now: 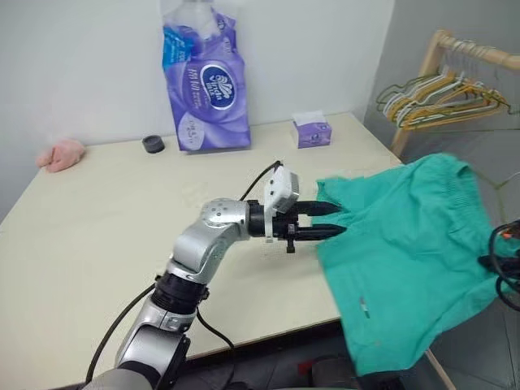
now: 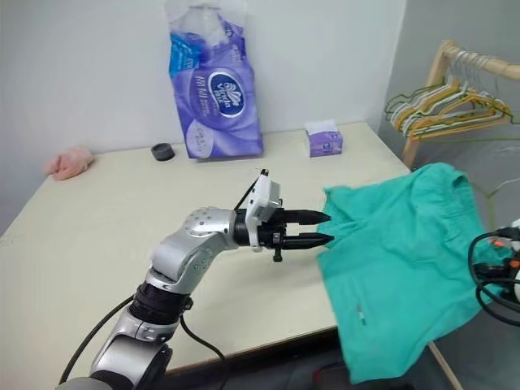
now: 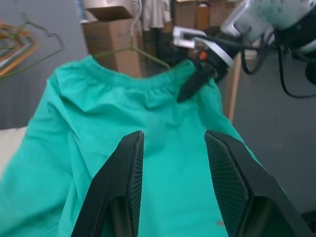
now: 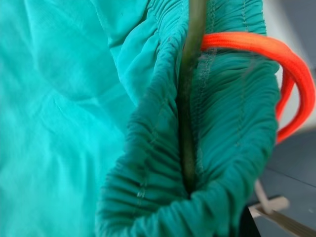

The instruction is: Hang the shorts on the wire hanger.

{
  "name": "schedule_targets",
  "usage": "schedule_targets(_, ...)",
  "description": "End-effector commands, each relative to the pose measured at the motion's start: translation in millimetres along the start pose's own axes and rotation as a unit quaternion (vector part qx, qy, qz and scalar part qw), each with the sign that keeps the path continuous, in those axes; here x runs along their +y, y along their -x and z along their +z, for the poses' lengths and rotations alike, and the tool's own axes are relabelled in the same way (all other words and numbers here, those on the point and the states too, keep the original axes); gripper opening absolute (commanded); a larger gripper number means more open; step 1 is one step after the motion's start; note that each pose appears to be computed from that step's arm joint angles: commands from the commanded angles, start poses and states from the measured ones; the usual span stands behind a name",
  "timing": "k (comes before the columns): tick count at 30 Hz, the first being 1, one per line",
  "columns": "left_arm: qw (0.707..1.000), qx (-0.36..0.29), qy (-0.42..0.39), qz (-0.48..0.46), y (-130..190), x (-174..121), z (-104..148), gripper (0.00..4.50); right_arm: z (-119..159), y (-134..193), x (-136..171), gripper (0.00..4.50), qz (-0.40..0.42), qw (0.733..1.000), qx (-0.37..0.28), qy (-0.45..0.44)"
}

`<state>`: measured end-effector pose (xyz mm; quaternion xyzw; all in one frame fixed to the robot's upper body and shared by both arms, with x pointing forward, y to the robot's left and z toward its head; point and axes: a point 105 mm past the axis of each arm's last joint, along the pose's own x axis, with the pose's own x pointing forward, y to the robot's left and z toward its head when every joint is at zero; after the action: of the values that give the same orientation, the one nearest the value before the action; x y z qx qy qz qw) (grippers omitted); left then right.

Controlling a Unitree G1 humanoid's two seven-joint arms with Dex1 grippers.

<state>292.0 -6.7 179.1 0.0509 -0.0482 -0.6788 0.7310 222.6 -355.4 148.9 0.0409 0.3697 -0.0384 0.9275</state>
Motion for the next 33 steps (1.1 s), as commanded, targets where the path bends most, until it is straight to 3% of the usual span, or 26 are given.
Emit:
schedule_targets(1, 0.998, -0.030, -0.052, 0.021, -23, 11, 27, 2.05, 38, 22, -20, 0.00, -0.076, 0.995, -0.070, -0.009)
schedule_targets(6, 0.994, -0.082, -0.067, -0.024, -45, 7, 63, 2.05, 62, 30, -19, 0.00, -0.107, 0.988, -0.108, -0.003)
schedule_targets(13, 0.981, -0.083, -0.162, -0.060, -69, 1, 85, 2.05, 83, 44, -27, 0.00, -0.130, 0.983, -0.128, -0.021)
schedule_targets(20, 0.973, -0.104, -0.188, -0.085, -89, -5, 97, 2.05, 96, 60, -40, 0.00, -0.156, 0.977, -0.130, -0.059)
schedule_targets(28, 0.966, -0.117, -0.208, -0.103, -102, -11, 104, 2.05, 90, 67, -52, 0.00, -0.158, 0.978, -0.076, -0.112)
schedule_targets(33, 0.963, -0.130, -0.209, -0.107, -110, -13, 110, 2.05, 69, 71, -69, 0.00, -0.181, 0.973, -0.008, -0.145)
